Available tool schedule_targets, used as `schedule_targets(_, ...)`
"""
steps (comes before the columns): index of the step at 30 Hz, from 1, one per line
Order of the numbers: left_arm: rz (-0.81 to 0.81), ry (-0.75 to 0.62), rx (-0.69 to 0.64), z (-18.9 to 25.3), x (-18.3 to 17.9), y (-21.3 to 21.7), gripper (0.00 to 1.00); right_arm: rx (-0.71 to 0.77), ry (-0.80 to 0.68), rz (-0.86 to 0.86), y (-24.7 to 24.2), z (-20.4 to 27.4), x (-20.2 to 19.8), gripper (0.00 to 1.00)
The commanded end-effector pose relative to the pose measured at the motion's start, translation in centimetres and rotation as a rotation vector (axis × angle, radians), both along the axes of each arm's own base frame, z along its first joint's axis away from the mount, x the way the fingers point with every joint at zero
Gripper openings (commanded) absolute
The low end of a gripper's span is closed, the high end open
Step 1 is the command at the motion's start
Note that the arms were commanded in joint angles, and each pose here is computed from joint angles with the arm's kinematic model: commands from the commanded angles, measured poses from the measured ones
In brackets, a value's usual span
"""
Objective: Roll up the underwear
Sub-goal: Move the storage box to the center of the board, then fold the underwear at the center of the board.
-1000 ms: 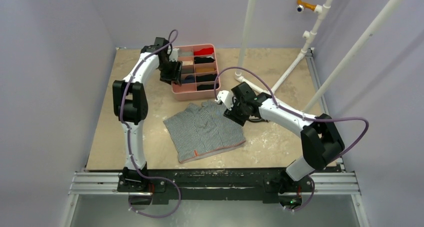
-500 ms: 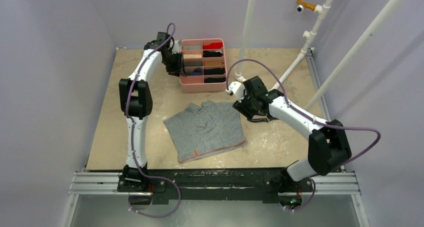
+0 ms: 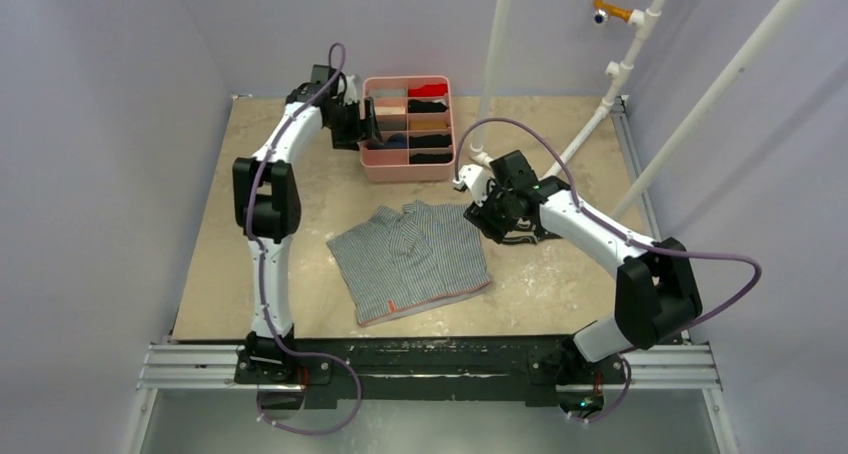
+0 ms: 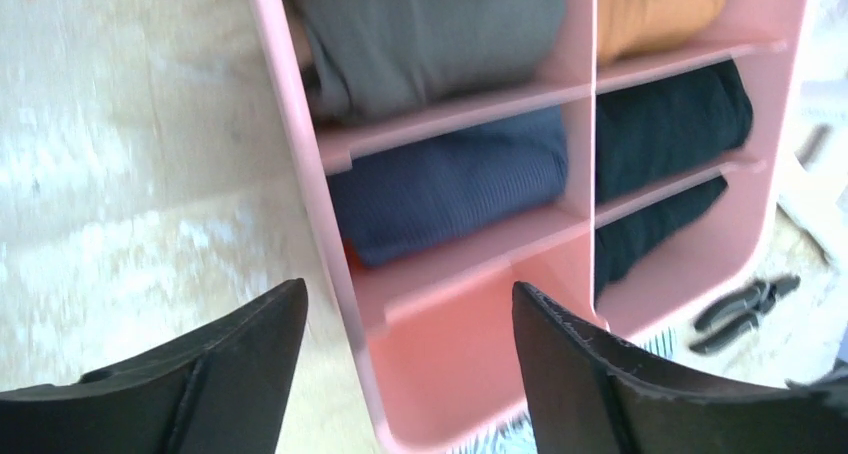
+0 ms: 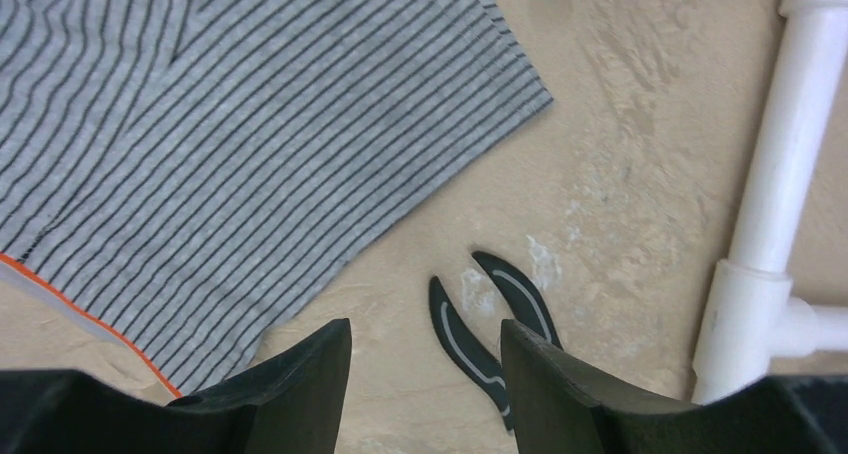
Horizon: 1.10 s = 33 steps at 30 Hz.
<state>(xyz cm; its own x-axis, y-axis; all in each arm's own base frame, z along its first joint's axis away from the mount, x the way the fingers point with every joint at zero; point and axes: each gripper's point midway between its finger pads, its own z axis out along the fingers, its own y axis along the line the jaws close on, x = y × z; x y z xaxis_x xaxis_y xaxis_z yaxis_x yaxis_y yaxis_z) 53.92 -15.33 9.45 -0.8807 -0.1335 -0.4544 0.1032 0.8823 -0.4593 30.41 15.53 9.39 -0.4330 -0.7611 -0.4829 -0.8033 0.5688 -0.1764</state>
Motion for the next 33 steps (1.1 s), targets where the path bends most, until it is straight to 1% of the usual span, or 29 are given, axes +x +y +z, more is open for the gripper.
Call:
schedule_targets(1, -0.039, -0.211, 0.002, 8.9, -1.7, 0.9, 0.77, 0.085, 0.043, 0.109, 3.0, 0.4, -0.2, 0.55)
schedule_targets(3, -0.038, -0.255, 0.030, 10.9, -3.3, 2.2, 0.79, 0.088, 0.074, 0.146, 4.1, -0.6, -0.8, 0.54)
schedule_targets(6, -0.059, -0.294, 0.089, 12.3, -6.1, 4.0, 0.81, 0.059, 0.106, 0.183, 5.4, -2.3, -1.4, 0.54)
schedule_targets(8, -0.117, -0.315, 0.128, 12.8, -8.7, 4.5, 0.81, 0.033, 0.116, 0.212, 6.4, -3.3, -2.1, 0.53)
schedule_targets(10, -0.222, -0.314, 0.171, 12.3, -11.8, 4.8, 0.81, 0.025, 0.122, 0.217, 6.8, -3.9, -2.3, 0.53)
schedule_targets(11, -0.247, -0.286, 0.177, 11.8, -13.5, 5.0, 0.81, 0.031, 0.125, 0.220, 6.9, -4.0, -2.4, 0.53)
schedule_targets(13, -0.341, -0.243, 0.208, 10.5, -16.8, 5.5, 0.81, 0.039, 0.133, 0.234, 7.0, -4.0, -2.7, 0.53)
schedule_targets(16, -0.474, -0.179, 0.217, 8.7, -21.7, 5.8, 0.81, 0.037, 0.146, 0.266, 6.9, -3.7, -3.6, 0.53)
schedule_targets(19, -0.599, -0.164, 0.265, 7.4, -24.8, 6.6, 0.80, 0.037, 0.140, 0.293, 6.7, -2.9, -4.5, 0.53)
schedule_targets(22, -0.646, -0.129, 0.365, 5.2, -26.1, 8.4, 0.79, 0.044, 0.142, 0.338, 7.2, -2.2, -5.6, 0.54)
schedule_targets(25, -0.621, -0.062, 0.438, 3.2, -25.8, 10.0, 0.75, 0.040, 0.106, 0.422, 9.3, -1.4, -7.2, 0.54)
schedule_targets(26, -0.607, -0.040, 0.447, 2.8, -25.8, 10.2, 0.74, 0.041, 0.094, 0.454, 10.3, -1.2, -8.0, 0.54)
schedule_targets(30, -0.592, 0.082, 0.414, 0.8, -25.8, 10.1, 0.70, 0.083, 0.048, 0.573, 15.3, -0.7, -10.5, 0.53)
schedule_targets(33, -0.577, 0.129, 0.390, 0.1, -25.5, 9.9, 0.69, 0.121, 0.002, 0.645, 19.4, -0.5, -12.1, 0.53)
